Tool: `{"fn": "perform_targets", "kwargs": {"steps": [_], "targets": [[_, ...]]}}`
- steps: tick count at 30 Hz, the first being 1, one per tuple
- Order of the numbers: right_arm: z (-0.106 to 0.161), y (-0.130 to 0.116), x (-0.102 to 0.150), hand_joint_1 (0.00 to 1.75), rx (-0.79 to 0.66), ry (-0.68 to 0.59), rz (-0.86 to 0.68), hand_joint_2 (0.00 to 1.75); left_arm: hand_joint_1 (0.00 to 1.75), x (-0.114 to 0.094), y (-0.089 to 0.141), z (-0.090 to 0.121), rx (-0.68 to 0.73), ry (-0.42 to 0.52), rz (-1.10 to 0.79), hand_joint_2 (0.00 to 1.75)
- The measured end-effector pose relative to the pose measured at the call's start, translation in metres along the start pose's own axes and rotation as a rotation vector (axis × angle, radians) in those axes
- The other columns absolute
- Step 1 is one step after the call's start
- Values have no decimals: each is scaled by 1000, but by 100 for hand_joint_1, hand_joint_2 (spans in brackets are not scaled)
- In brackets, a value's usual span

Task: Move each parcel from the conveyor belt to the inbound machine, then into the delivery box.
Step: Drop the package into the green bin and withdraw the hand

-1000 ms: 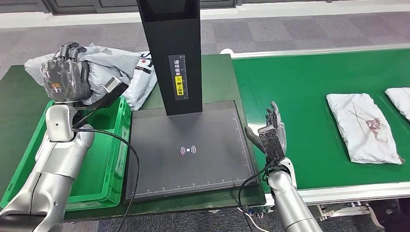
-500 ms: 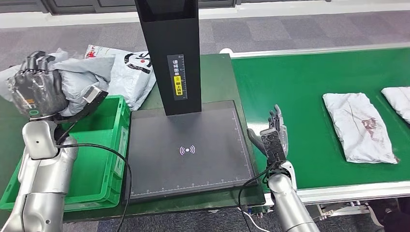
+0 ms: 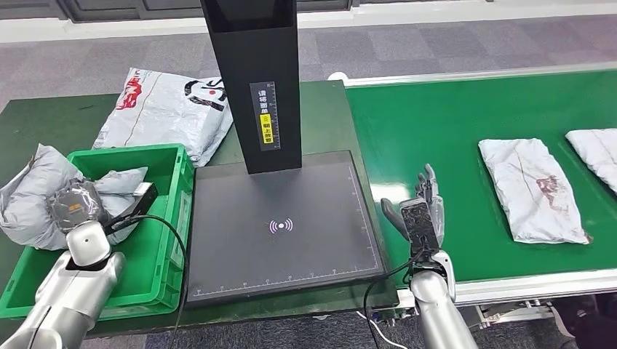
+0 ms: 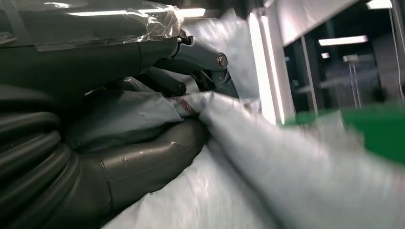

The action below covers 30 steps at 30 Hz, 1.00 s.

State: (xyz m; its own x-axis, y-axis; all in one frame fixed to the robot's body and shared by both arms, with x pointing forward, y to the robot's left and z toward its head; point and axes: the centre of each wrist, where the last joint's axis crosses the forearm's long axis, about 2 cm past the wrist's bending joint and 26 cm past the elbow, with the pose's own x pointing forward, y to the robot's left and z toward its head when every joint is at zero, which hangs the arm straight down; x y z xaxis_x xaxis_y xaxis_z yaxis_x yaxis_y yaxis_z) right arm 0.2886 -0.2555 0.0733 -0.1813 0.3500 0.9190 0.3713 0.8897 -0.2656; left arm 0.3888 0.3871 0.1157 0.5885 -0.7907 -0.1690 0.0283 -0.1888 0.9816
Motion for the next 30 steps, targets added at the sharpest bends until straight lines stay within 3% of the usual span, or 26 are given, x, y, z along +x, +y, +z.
{"fn": "perform_targets", "kwargs": {"steps": [5,25,26,29,30], "targets": [[-1,-1,4,0,3,7,3,175,175,2,-9,5,-66,-16,-40,175],[0,-1,8,0,-10,9,-8,175,175,5,-15,9,-92,-19,-48,175],[0,-1,8,0,-10,9,-8,175,138,4,-15,9,-92,-19,-48,175],[0,-1,9,0,-11,8,-9,175,7,5,-15,9,-92,-19,-47,175],[0,-1,9,0,-11,7,-8,175,0,5,-15,10,-90,-24,-45,175]]}}
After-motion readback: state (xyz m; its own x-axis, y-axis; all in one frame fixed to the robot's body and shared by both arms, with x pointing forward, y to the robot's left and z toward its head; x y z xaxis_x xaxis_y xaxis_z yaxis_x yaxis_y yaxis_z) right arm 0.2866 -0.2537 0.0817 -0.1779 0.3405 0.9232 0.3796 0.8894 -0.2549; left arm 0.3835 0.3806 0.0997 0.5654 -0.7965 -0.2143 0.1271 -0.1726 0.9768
